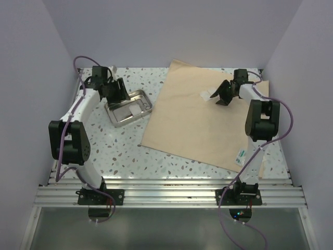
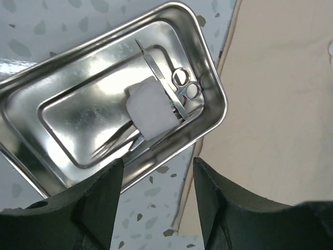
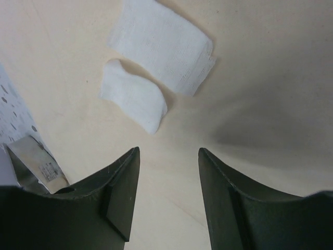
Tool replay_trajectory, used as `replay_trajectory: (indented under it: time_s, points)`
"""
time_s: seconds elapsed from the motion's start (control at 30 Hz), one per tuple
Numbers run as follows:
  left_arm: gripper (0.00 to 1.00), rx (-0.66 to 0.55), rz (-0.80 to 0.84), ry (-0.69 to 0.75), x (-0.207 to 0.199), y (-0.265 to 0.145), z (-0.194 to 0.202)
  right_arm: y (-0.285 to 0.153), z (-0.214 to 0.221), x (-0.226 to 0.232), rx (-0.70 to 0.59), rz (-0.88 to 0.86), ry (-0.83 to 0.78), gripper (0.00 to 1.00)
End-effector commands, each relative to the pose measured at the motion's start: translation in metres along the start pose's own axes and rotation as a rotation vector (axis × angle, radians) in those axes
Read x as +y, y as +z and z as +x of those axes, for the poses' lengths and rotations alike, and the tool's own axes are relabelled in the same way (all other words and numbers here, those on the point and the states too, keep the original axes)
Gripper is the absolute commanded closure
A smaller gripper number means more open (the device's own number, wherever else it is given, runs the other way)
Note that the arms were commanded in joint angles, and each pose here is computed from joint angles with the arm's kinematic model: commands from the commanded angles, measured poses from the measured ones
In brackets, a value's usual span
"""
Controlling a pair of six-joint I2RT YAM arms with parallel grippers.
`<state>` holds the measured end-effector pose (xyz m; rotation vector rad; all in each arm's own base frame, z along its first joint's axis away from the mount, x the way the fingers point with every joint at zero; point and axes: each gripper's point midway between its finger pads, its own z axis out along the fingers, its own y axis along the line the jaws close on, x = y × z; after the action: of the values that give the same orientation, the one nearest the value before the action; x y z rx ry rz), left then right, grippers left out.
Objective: Prepare the surgical pack
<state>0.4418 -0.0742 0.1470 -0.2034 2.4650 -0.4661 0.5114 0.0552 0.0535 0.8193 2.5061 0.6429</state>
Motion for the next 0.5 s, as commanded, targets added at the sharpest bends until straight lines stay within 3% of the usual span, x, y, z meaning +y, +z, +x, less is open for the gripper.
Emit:
replay_trajectory:
  time_s: [0.0,0.2,0.47]
  points:
    - [0.41,0.011,0.138,-0.016,-0.036,-0.001,0.015,0.005,-0.029,0.016,-0.082,-0.062,-0.04,0.48]
    - [0.41,0.041,0.251,0.015,-0.09,0.006,0.029,0.032,-0.038,0.019,-0.088,-0.106,-0.035,0.52]
    - [0.42,0.076,0.266,0.026,-0.104,0.019,0.033,0.044,-0.036,0.02,-0.075,-0.119,0.006,0.58]
